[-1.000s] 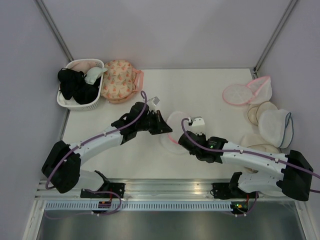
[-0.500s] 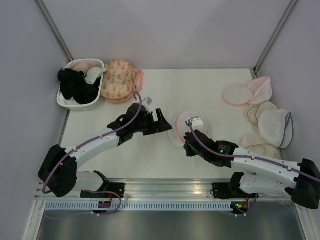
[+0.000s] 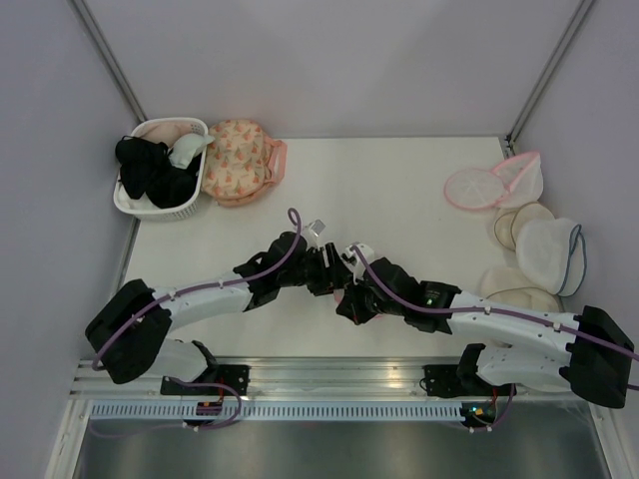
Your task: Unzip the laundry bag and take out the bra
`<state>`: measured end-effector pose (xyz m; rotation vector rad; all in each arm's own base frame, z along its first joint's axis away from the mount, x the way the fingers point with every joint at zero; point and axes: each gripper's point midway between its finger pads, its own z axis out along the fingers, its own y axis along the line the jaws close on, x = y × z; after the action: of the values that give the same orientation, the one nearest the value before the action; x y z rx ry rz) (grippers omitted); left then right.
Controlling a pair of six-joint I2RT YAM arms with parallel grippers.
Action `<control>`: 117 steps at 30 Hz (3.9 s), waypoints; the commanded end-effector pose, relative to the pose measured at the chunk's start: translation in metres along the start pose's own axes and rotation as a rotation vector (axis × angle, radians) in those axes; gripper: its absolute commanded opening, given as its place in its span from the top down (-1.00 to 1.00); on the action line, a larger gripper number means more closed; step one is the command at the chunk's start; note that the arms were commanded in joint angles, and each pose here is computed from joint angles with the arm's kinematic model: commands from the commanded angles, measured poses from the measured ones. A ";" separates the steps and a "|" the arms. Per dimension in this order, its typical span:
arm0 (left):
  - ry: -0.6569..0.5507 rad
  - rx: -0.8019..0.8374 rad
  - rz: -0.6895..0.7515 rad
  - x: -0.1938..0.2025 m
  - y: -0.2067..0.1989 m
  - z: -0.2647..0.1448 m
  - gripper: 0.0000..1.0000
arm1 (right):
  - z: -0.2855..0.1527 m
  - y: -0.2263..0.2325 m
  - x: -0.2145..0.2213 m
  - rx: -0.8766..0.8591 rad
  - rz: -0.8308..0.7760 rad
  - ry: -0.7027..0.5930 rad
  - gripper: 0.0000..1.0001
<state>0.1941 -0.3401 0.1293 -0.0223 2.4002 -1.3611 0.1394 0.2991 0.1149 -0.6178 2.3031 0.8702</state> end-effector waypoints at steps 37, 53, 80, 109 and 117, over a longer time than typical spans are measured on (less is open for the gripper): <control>-0.070 -0.232 0.304 -0.110 0.006 0.007 -0.99 | -0.042 -0.109 -0.019 0.651 0.076 -0.109 0.99; -0.100 -0.122 -0.060 -0.033 0.022 -0.036 -0.99 | 0.004 0.038 -0.012 -0.217 -0.023 0.018 0.99; -0.220 -0.163 -0.003 -0.055 0.022 -0.032 0.95 | -0.023 -0.076 0.068 0.394 0.033 0.250 0.99; -0.308 -0.185 -0.030 -0.055 0.064 -0.019 -0.93 | -0.055 -0.155 0.035 0.813 0.202 0.046 0.99; -0.163 0.009 -0.121 -0.042 0.032 0.015 -0.11 | -0.047 -0.155 0.040 0.793 0.196 0.060 0.99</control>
<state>0.2361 -0.2926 0.0649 -0.3319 2.4023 -1.1028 0.1846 0.1500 0.0546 -0.0710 2.5218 -0.0441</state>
